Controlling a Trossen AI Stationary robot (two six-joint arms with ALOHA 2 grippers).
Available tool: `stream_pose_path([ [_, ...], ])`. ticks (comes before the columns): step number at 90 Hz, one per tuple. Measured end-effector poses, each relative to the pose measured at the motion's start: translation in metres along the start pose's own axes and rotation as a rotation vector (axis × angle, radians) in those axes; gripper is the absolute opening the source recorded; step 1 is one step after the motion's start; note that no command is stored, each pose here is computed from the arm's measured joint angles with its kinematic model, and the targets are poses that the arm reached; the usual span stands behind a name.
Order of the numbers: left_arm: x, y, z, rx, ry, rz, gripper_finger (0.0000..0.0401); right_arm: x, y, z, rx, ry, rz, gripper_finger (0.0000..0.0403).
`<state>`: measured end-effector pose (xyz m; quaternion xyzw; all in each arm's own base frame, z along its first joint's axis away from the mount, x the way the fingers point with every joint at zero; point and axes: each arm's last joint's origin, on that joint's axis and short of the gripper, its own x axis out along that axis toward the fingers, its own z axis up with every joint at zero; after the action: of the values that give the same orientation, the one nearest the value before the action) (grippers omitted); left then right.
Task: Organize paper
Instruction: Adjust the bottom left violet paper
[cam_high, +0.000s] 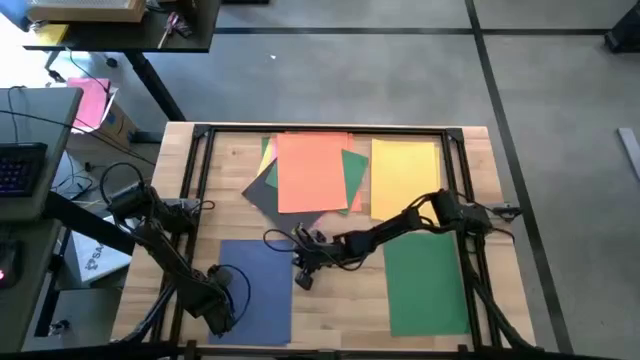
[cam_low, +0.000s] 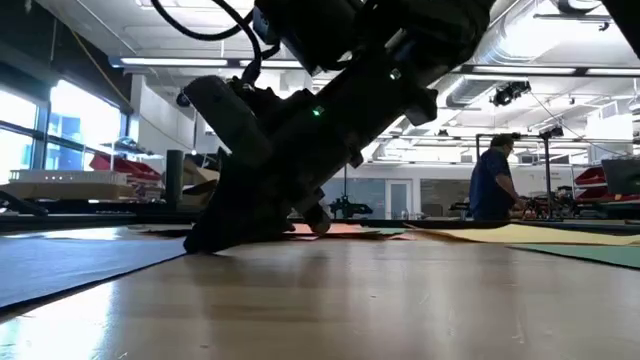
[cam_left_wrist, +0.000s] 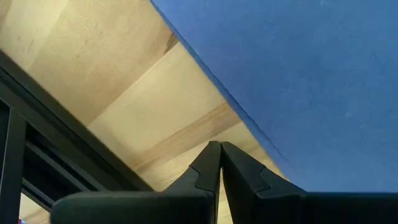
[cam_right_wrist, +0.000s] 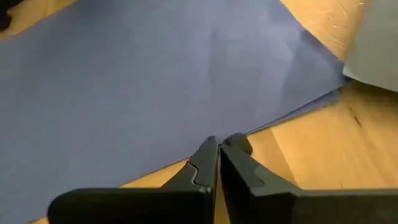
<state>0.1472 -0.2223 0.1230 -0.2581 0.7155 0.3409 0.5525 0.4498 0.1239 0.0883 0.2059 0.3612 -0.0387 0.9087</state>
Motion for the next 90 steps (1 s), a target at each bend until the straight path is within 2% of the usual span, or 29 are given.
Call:
stream_pose_path([
  [18,0.0,0.0,0.0,-0.002,0.001,0.0,0.0,-0.005,0.004,0.002,-0.065,0.033,0.055,0.0],
  [35,0.0,0.0,0.0,-0.006,0.003,0.001,0.0,-0.01,0.012,-0.001,-0.17,0.169,0.304,0.0],
  [49,0.0,0.0,0.0,-0.049,0.005,0.0,0.0,-0.006,0.008,-0.002,-0.28,0.16,0.334,0.0],
  [72,0.0,-0.001,0.001,-0.12,0.003,-0.005,0.0,0.016,-0.001,0.01,-0.336,0.141,0.456,0.0],
  [90,0.0,-0.001,0.001,-0.14,0.004,-0.006,0.0,0.028,0.007,0.021,-0.401,0.22,0.477,0.0],
])
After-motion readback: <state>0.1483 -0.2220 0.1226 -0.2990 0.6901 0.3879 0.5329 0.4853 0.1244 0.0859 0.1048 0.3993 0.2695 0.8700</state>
